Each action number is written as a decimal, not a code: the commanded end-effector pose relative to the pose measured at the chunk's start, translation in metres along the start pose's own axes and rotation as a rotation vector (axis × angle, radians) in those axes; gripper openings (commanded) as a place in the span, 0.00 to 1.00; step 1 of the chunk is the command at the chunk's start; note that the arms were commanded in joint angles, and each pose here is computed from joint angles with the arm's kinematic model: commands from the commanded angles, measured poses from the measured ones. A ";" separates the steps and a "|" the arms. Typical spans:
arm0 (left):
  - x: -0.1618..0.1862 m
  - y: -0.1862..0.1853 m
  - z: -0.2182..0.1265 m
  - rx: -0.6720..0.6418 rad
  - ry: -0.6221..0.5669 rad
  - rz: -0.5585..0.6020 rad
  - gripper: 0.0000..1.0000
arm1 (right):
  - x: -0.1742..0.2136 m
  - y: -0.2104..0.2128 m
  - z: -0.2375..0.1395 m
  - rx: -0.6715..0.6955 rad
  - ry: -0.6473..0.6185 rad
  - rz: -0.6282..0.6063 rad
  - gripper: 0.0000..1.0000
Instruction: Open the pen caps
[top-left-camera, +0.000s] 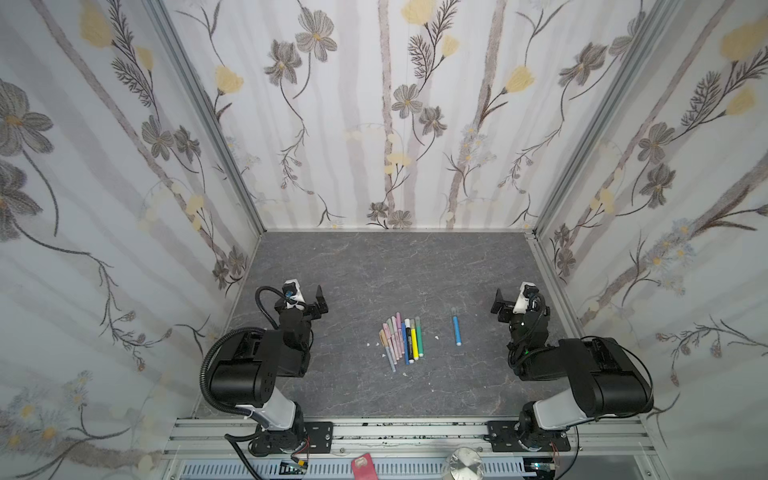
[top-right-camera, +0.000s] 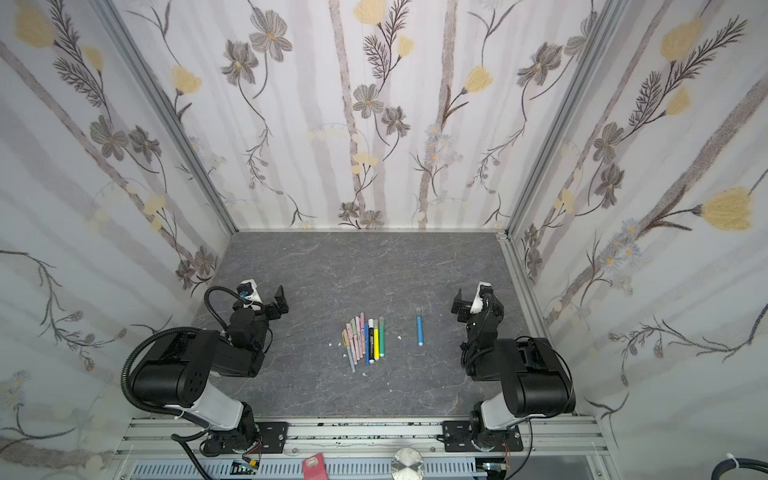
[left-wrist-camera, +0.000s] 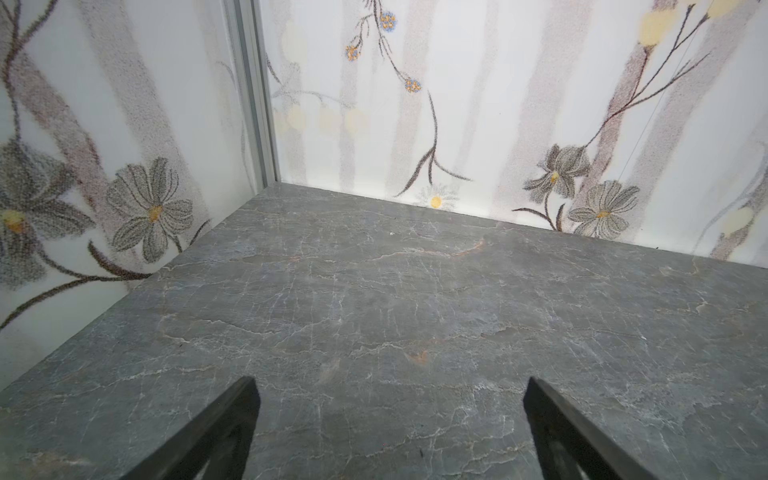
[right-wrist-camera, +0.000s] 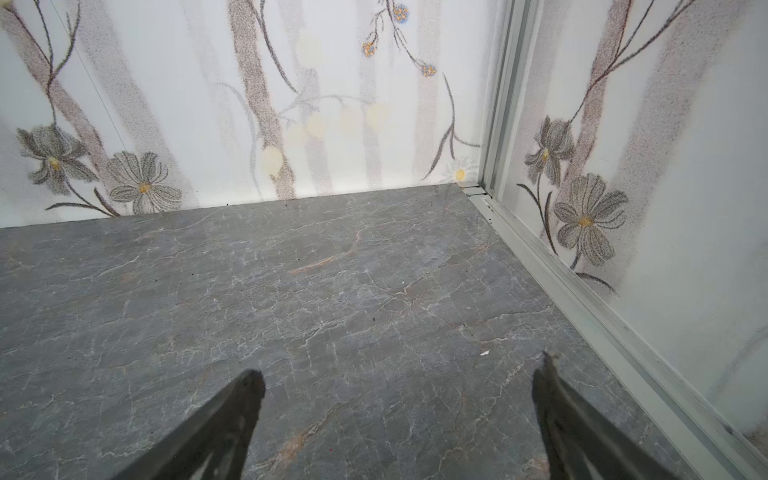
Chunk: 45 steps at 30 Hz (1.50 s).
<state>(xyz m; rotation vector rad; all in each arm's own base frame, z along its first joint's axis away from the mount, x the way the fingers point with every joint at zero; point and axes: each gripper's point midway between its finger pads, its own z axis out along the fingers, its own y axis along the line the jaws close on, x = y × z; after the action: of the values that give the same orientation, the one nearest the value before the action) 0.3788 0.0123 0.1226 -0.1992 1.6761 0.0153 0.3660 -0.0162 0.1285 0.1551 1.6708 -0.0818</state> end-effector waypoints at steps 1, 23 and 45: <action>-0.006 0.000 0.001 0.001 -0.021 0.006 1.00 | -0.008 0.000 0.000 0.001 -0.031 -0.010 1.00; -0.006 -0.001 0.001 0.002 -0.021 0.005 1.00 | -0.008 0.000 0.001 0.000 -0.030 -0.009 0.99; -0.005 -0.001 0.003 0.023 -0.010 -0.003 1.00 | -0.008 0.000 0.002 0.000 -0.027 -0.008 1.00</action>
<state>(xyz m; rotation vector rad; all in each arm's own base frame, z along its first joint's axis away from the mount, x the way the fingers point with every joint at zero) 0.3804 0.0145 0.1230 -0.1990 1.6776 0.0121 0.3669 -0.0161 0.1289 0.1548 1.6712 -0.0815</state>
